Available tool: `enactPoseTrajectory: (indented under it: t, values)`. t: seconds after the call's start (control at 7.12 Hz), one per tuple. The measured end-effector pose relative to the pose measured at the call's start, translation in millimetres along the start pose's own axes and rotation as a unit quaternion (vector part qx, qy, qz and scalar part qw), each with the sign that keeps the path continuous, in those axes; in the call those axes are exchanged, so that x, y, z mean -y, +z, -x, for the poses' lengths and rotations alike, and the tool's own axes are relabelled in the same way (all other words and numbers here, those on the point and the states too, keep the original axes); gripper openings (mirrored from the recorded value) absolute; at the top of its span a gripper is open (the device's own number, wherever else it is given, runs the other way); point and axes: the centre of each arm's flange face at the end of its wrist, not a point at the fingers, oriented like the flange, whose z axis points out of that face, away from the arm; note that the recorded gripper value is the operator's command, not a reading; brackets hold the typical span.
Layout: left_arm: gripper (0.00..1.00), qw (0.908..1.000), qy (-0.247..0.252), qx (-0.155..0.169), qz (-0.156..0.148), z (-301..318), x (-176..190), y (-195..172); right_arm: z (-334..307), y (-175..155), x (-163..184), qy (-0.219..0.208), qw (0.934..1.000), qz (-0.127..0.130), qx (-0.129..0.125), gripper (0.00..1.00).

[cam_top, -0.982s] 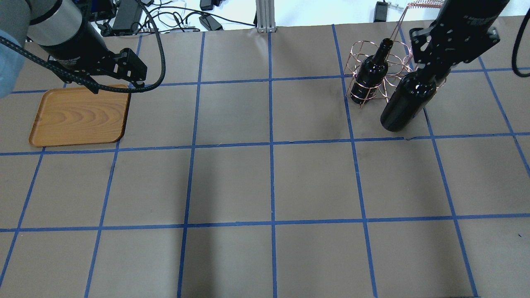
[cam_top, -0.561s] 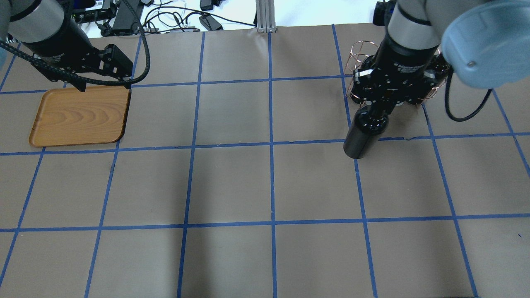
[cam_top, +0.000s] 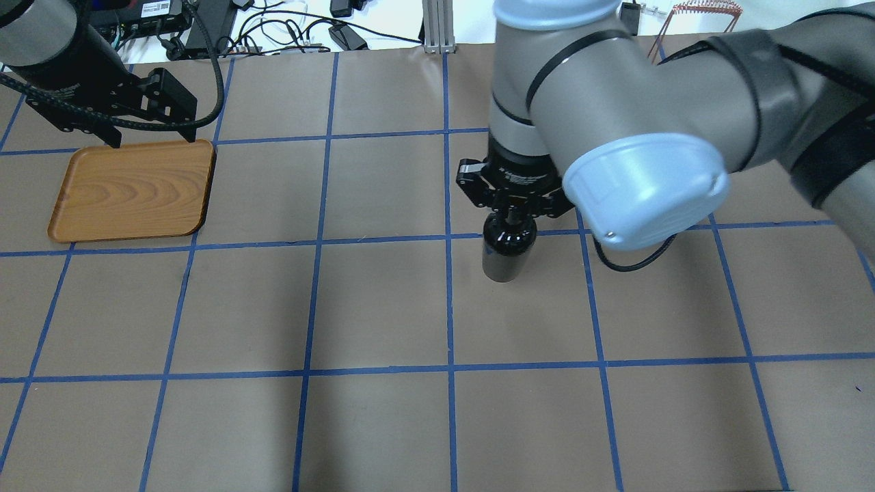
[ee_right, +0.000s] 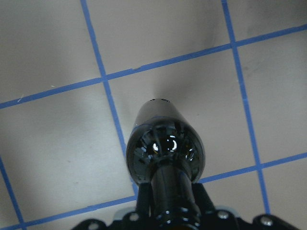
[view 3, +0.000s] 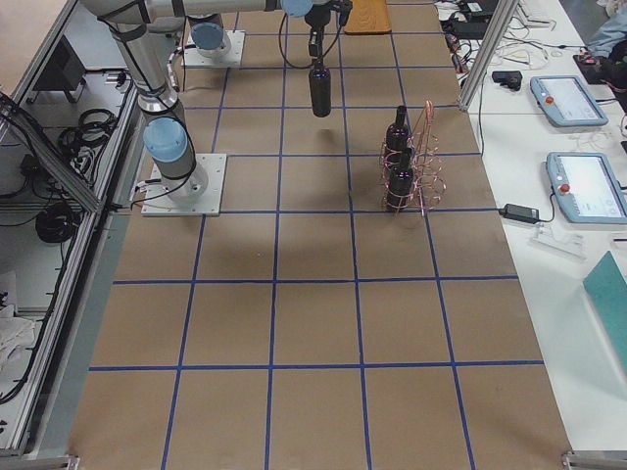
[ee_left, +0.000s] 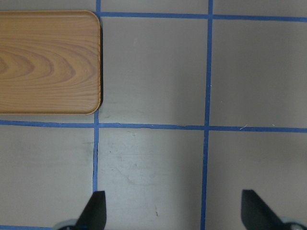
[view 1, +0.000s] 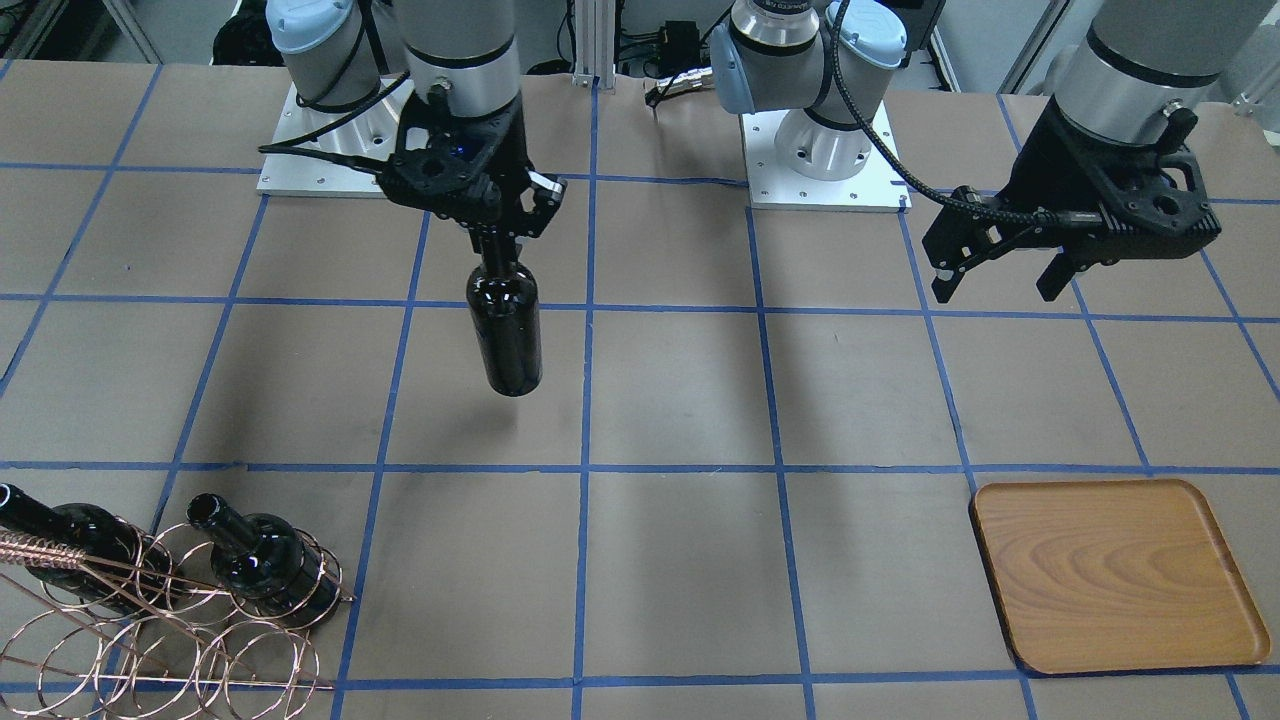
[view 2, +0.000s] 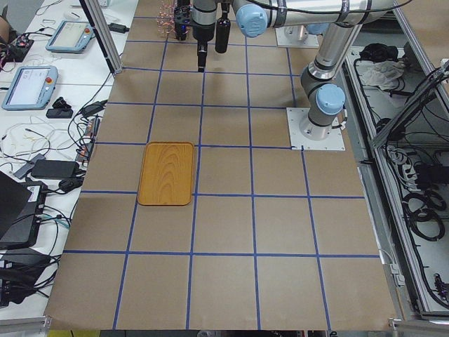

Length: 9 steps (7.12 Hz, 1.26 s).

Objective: Take wine from basket and place on tray
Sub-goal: 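Carry the bottle toward the table center and stand it upright, release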

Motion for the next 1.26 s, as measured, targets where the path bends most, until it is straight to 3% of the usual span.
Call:
enactPoseTrajectory:
  t: [0.42,0.84,0.98,1.12,1.26]
  values:
    - [1.0,0.9999,0.014,-0.002,-0.006,31.3,6.7,-3.9,63.9,23.3,-52.3,0.012,0.9999,-0.003,0.002,0.26]
    - [1.0,0.9998,0.017,-0.008,-0.007,40.8,7.6,-3.0,73.9,30.8,-67.8,0.004,1.0,0.006,-0.002,0.3]
    - [1.0,0.9998,0.017,-0.008,-0.006,41.1,7.5,-2.6,75.3,31.8,-71.2,0.001,1.0,0.008,-0.004,0.43]
    - [1.0,0.9998,0.017,-0.008,-0.006,41.3,7.4,-2.3,75.9,32.7,-72.8,-0.002,0.9999,0.009,-0.005,0.69]
    - [1.0,0.9998,0.017,-0.008,-0.006,41.3,7.3,-2.2,75.9,33.5,-73.2,-0.004,0.9999,0.01,-0.006,0.81]
